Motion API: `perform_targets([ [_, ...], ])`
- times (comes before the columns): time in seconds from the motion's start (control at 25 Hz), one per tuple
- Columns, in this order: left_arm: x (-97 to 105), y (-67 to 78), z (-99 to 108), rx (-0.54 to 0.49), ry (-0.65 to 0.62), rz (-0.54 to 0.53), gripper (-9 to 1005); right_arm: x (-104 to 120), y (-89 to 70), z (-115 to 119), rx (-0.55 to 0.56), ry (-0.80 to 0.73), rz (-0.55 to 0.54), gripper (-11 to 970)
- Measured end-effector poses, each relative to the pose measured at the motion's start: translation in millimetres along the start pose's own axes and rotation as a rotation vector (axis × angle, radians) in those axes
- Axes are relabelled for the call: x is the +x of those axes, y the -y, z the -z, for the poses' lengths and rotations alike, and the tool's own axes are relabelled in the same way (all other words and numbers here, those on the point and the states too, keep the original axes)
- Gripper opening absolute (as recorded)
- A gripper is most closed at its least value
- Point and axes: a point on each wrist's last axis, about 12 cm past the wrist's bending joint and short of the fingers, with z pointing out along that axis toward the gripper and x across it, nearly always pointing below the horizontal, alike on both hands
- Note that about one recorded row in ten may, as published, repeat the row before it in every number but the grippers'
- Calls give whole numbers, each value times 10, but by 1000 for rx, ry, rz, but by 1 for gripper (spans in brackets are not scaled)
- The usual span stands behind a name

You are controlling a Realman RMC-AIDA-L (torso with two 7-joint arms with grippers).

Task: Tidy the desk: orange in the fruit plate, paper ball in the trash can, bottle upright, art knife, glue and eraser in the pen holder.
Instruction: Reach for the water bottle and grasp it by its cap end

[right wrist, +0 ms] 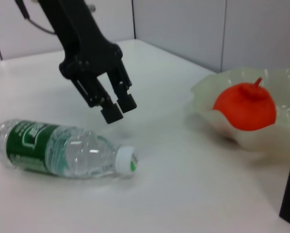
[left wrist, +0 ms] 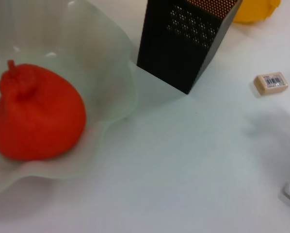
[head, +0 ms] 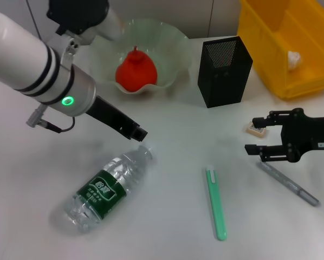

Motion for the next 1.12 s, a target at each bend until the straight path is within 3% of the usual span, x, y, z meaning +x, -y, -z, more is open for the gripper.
perform_targets([
  [0.56, -22, 147, -93, 18, -32, 10, 415, 28, -24, -62, -4, 1, 17, 707],
  [1.12, -95, 194, -83, 11, -19, 15, 418, 6, 13, -79, 16, 7, 19, 707],
])
